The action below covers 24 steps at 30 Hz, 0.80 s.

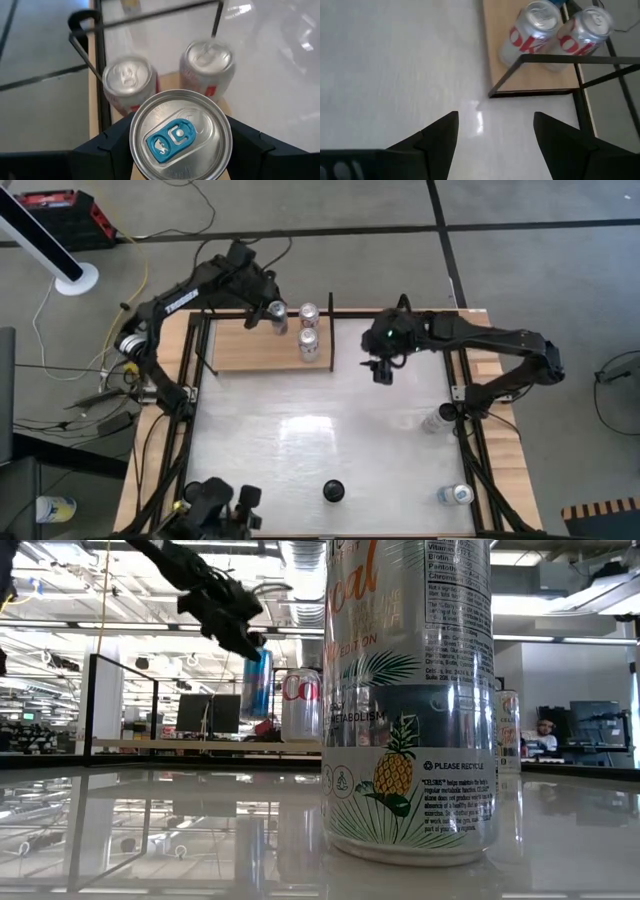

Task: Place canned beverage on shelf
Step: Put the top blue soda can on the shelf

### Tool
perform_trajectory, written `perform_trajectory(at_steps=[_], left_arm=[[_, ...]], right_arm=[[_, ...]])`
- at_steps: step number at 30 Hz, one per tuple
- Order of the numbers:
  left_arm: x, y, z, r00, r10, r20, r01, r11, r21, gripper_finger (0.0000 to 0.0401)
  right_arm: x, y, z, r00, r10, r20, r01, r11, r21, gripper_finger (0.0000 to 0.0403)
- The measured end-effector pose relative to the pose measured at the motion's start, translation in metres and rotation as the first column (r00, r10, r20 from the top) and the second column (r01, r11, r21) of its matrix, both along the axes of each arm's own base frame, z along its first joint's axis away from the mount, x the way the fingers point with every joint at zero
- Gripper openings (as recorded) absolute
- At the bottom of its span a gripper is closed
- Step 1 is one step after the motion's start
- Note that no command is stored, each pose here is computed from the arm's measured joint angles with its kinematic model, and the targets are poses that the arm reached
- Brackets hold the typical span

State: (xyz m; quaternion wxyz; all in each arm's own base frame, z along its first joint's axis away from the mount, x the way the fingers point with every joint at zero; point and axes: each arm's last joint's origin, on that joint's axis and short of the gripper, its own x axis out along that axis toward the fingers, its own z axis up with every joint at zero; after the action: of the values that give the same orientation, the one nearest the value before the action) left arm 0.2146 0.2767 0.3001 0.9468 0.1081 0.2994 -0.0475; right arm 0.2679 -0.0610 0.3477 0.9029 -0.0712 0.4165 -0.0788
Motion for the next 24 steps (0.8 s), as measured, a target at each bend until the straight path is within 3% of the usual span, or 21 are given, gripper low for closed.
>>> perform_trajectory(at_steps=[5, 17, 24], left_arm=[[0.004, 0.01, -0.02, 0.999, -0.019, -0.049, 0.019, 1.0, -0.001, 0.0215], [0.002, 0.02, -0.024, 0.999, -0.027, -0.021, 0.028, 0.999, 0.038, 0.0215], [0.002, 0.019, -0.023, 1.0, -0.027, -0.001, 0.027, 1.0, 0.003, 0.0215]], right_arm=[[-0.019, -0.017, 0.011, 0.999, -0.031, 0.042, 0.029, 0.999, 0.041, 0.0283], [-0.058, -0.033, 0.031, 0.986, -0.143, 0.089, 0.14, 0.989, 0.036, 0.0283], [-0.11, -0.019, 0.054, 0.962, -0.213, 0.171, 0.208, 0.977, 0.046, 0.0283]])
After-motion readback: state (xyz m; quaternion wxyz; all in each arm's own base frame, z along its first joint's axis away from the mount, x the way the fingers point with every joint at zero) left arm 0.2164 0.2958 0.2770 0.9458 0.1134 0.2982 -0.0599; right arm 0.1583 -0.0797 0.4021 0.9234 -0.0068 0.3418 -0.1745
